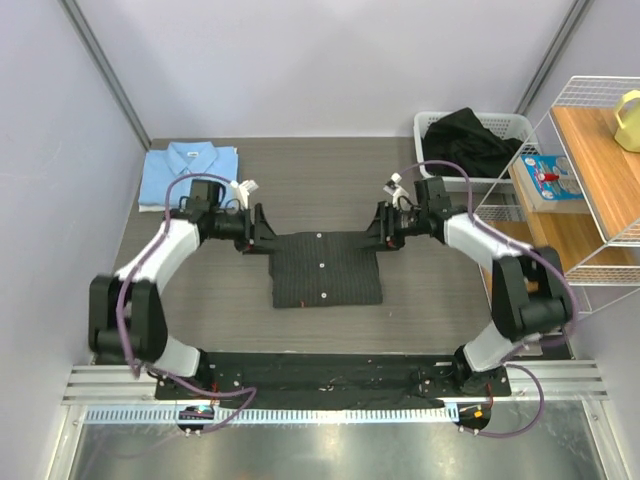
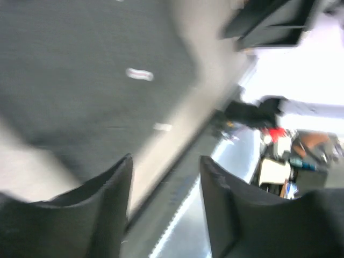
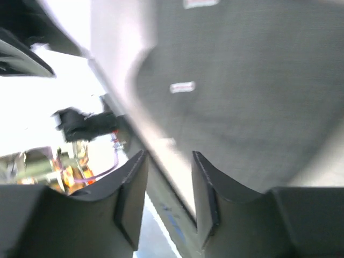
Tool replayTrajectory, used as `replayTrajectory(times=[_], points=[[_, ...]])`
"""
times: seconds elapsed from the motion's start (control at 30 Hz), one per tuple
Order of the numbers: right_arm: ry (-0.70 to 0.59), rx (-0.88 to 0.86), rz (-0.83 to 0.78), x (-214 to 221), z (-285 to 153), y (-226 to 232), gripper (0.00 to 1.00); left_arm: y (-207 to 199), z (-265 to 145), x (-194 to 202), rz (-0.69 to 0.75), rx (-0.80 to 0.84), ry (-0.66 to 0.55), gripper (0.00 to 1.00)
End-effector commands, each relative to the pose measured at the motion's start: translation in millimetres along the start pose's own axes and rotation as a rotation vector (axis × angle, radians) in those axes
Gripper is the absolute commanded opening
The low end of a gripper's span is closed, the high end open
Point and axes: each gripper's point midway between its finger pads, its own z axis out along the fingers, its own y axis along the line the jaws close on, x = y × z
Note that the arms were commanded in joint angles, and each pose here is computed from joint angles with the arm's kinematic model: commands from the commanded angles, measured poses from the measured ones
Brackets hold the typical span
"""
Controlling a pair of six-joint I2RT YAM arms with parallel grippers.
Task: Fold and stack the long sleeve shirts
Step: Fold the shirt
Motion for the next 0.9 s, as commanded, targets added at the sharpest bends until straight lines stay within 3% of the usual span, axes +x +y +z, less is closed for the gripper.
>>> replayTrajectory(times=[0.0,0.07,0.17,0.27,0.33,0.43,0.5,0.57,0.7,0.8,0.87], points=[[0.063,-0.201,-0.042,48.6,14.3,72.3,0.47,-71.9,24.0,52.3,-0.004,0.207,0.084,0.57],[0.106,-0.202,-0.024,65.3,26.5,65.9,0.53,-73.2,41.4,78.8,-0.063,0.215,0.137,0.68],[0.176,-0.197,0.046,77.9,46.9,43.4,0.59,-50.0,62.2,84.6,-0.115,0.186,0.155,0.74],[0.251,-0.169,0.100,97.1,59.5,13.6,0.63,8.4,74.7,89.3,-0.244,0.068,0.159,0.83],[0.301,-0.128,0.170,112.9,63.5,-19.0,0.66,46.9,77.4,102.7,-0.366,-0.011,0.199,0.97],[0.308,-0.027,0.243,114.1,54.1,-67.6,0.72,76.5,69.6,108.6,-0.400,-0.092,0.220,1.00],[0.305,0.003,0.274,110.3,42.5,-78.1,0.75,75.6,63.8,103.0,-0.387,-0.087,0.219,1.00],[0.268,-0.014,0.202,91.8,27.5,-72.7,0.76,60.2,49.4,103.2,-0.327,-0.049,0.243,1.00],[0.179,-0.101,0.036,44.7,-6.3,-1.4,0.78,-14.2,25.1,55.7,-0.086,0.137,0.142,1.00],[0.078,-0.116,-0.038,-0.4,-4.0,19.0,0.78,-46.4,21.4,16.3,0.033,0.158,0.072,1.00],[0.075,-0.111,-0.012,-15.2,14.6,13.9,0.78,-35.1,37.8,-0.1,0.023,0.123,0.070,1.00]])
